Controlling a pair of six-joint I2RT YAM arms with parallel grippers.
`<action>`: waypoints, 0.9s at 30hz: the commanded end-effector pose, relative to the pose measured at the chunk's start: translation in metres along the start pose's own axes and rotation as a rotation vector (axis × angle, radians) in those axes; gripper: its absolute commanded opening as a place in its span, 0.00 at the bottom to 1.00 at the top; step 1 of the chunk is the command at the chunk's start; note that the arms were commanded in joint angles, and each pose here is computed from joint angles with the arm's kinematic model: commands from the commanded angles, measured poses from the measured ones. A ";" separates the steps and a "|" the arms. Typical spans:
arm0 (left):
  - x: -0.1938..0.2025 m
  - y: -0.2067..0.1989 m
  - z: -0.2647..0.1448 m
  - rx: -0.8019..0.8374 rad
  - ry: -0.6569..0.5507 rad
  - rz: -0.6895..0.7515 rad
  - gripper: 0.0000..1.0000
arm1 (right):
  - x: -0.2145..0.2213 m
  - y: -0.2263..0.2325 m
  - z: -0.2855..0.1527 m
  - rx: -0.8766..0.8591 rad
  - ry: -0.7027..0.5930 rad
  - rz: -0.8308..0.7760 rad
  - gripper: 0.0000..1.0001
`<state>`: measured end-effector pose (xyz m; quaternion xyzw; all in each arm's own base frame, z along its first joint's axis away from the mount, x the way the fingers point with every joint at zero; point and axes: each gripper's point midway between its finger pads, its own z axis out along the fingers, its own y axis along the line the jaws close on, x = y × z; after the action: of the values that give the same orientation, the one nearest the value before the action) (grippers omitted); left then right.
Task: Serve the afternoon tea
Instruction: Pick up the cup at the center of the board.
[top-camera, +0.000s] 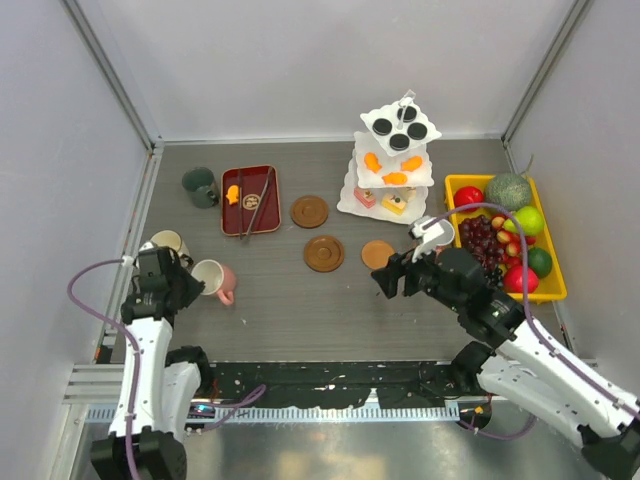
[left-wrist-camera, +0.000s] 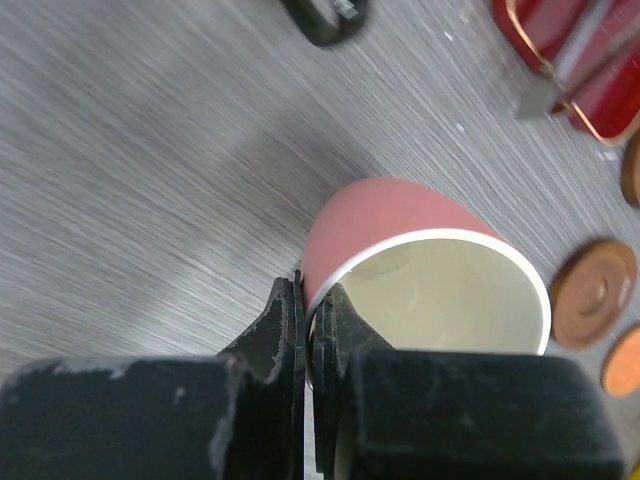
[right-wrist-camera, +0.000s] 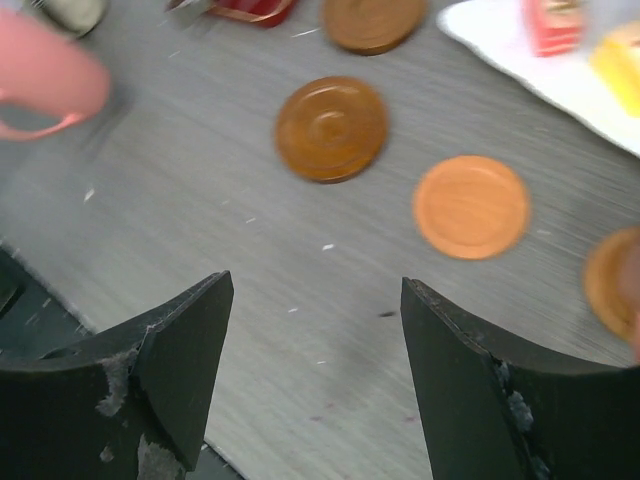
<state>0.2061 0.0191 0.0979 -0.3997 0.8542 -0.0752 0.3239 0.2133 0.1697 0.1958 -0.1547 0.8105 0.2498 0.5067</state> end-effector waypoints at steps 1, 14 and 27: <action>-0.005 -0.045 -0.022 0.144 -0.059 -0.019 0.00 | -0.016 0.035 0.011 -0.026 -0.081 -0.047 0.74; 0.055 -0.118 -0.056 0.333 0.064 0.006 0.02 | 0.013 0.166 0.049 -0.121 -0.069 -0.210 0.76; 0.089 -0.161 -0.082 0.449 0.170 -0.012 0.03 | 0.055 0.215 0.076 -0.067 -0.014 -0.343 0.77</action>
<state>0.1892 -0.1389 0.1246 -0.2903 0.8883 -0.2078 0.2891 0.1301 0.3754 0.1503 -0.3412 0.7690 0.1938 0.5046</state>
